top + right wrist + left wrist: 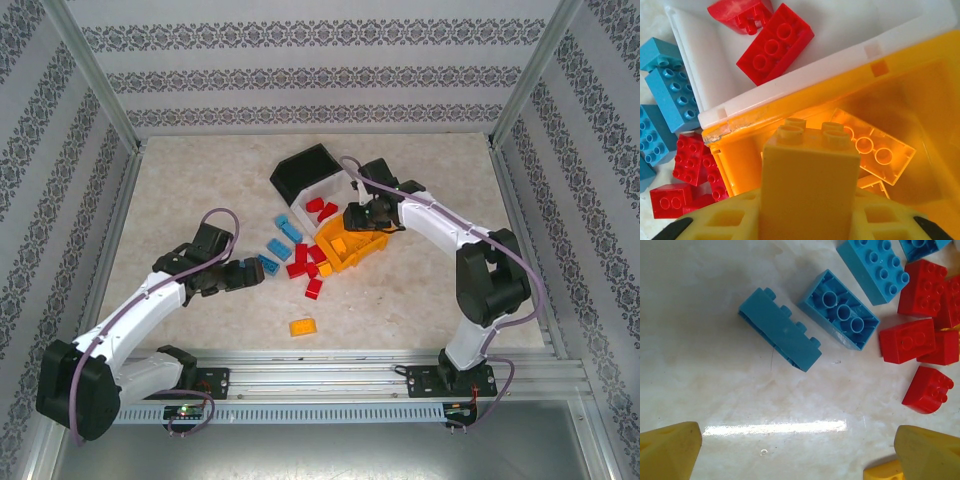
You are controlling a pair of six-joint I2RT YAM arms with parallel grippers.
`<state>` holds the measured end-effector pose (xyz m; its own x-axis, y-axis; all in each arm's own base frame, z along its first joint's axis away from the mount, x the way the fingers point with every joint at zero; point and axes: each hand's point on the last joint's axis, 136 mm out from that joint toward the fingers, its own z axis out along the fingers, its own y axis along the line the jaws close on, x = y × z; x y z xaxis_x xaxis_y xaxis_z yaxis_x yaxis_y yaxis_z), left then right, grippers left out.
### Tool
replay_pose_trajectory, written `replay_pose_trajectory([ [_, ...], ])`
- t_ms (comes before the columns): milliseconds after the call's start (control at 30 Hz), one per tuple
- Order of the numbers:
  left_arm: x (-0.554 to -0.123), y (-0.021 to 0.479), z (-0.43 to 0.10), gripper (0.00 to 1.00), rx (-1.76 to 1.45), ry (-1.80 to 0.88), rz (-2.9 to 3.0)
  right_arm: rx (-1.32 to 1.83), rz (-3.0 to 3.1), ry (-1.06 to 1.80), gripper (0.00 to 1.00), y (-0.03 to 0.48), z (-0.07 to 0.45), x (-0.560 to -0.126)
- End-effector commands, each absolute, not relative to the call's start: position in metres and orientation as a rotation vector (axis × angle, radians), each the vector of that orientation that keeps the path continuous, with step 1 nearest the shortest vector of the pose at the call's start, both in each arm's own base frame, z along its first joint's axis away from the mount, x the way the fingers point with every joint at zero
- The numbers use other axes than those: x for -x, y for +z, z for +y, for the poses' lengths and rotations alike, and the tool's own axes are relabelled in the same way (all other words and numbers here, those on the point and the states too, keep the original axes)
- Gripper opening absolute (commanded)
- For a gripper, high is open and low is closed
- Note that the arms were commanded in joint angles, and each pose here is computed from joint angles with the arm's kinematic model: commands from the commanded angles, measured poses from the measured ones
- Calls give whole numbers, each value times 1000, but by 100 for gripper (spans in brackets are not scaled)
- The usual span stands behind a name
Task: Sort the legos into containers by color
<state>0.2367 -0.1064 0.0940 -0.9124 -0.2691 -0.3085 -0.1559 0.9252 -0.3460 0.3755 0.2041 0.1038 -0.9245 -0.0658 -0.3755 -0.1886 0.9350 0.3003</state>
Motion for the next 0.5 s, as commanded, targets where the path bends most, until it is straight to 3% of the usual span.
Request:
replay_pose_trajectory([
  [0,-242,89,-106,100,347,-479,2725,191,2744,493,40,93,206,-375],
  [167,-250,79,-102,100,406,-469,2740,202,2723,455,58,103,200,-373],
  [400,-269,56,-96,100,432,-388,2783,284,2650,444,60,137,209,-341],
  [467,-273,51,-95,95,433,-374,2791,329,2666,471,61,131,221,-319],
])
